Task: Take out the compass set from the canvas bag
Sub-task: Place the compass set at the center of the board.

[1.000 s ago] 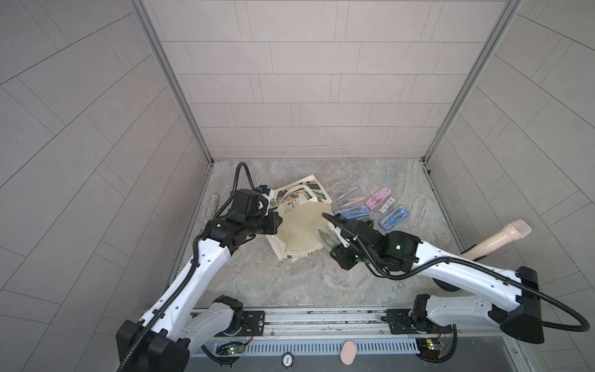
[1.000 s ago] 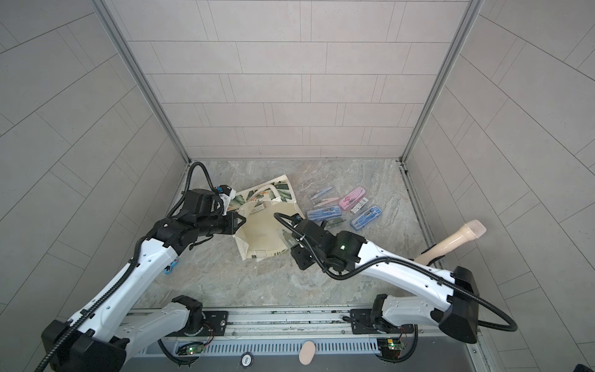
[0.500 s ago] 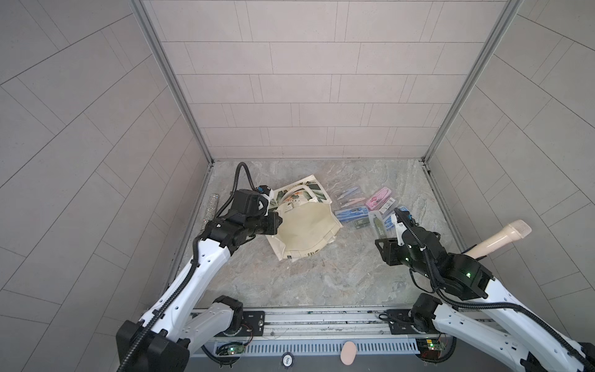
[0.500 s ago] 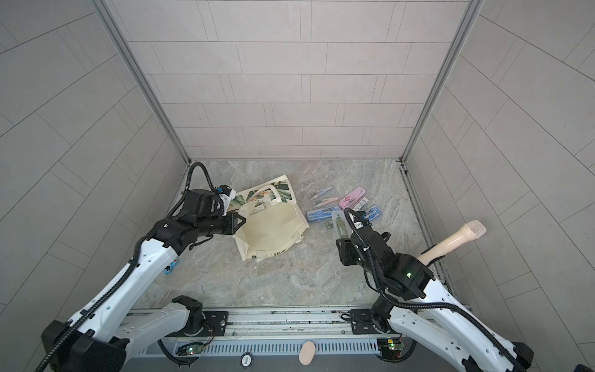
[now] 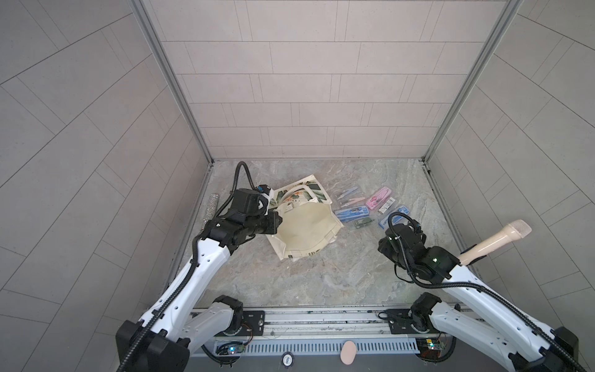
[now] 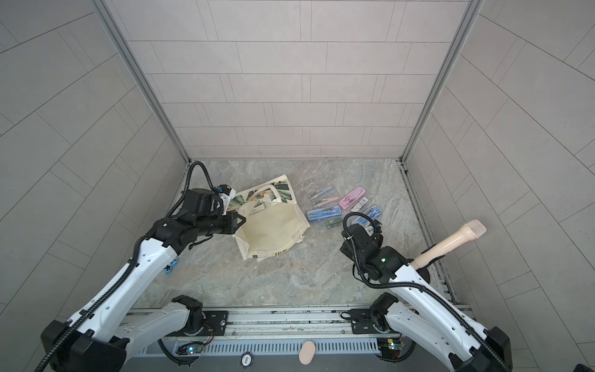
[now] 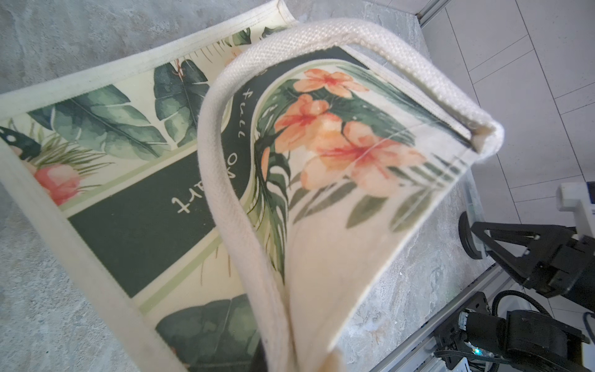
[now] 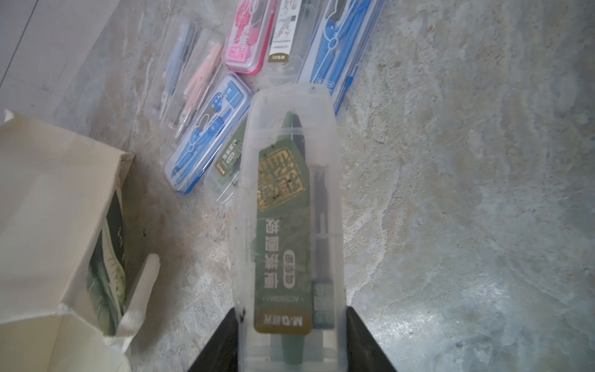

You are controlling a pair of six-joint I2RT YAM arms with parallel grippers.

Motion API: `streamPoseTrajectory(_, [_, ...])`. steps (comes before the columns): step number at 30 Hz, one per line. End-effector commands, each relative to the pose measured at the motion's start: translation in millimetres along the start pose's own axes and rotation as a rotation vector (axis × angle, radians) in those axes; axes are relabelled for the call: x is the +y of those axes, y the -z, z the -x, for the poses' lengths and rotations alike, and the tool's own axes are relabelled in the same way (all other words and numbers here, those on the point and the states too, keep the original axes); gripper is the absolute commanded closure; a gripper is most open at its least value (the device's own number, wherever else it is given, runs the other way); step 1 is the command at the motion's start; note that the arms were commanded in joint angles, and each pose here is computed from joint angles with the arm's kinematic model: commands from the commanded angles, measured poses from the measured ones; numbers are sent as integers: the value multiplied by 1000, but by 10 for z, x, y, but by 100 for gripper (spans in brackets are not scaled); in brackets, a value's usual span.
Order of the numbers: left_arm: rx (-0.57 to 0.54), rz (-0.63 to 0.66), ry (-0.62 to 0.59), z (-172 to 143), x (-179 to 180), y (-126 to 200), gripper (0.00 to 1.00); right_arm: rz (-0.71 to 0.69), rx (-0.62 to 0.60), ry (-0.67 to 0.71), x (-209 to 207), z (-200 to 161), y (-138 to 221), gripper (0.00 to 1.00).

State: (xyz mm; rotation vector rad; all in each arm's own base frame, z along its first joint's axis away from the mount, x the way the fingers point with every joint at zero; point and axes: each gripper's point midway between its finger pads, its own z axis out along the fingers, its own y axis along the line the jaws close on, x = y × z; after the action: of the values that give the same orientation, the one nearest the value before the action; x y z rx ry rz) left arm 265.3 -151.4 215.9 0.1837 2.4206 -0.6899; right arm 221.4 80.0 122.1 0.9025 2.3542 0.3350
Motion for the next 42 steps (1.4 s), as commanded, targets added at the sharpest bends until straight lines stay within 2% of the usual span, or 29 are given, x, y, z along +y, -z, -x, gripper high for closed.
streamPoseTrajectory(1, [-55,-44,-35,181,-148,105,100,-33,-68,-141,11,102,-164,62])
streamPoseTrajectory(5, [-51,-45,-33,185,-144,89,100,-33,-17,-224,144,-23,-430,62])
streamPoseTrajectory(17, [-42,-40,-40,171,-127,56,100,-207,102,-206,421,-216,-974,62])
streamPoseTrajectory(22, [-39,-35,-45,168,-113,61,100,-278,119,-229,373,-282,-1081,62])
streamPoseTrajectory(28, [-34,-27,-54,150,-90,78,100,-341,84,-261,225,-260,-1065,60])
streamPoseTrajectory(34, [-30,-29,-47,141,-83,63,100,-337,95,-244,237,-247,-1107,50])
streamPoseTrajectory(38, [-33,-30,-42,147,-85,65,100,-305,100,-233,303,-232,-1121,36])
streamPoseTrajectory(42, [-31,-30,-39,139,-81,61,100,-243,95,-223,417,-183,-1116,33])
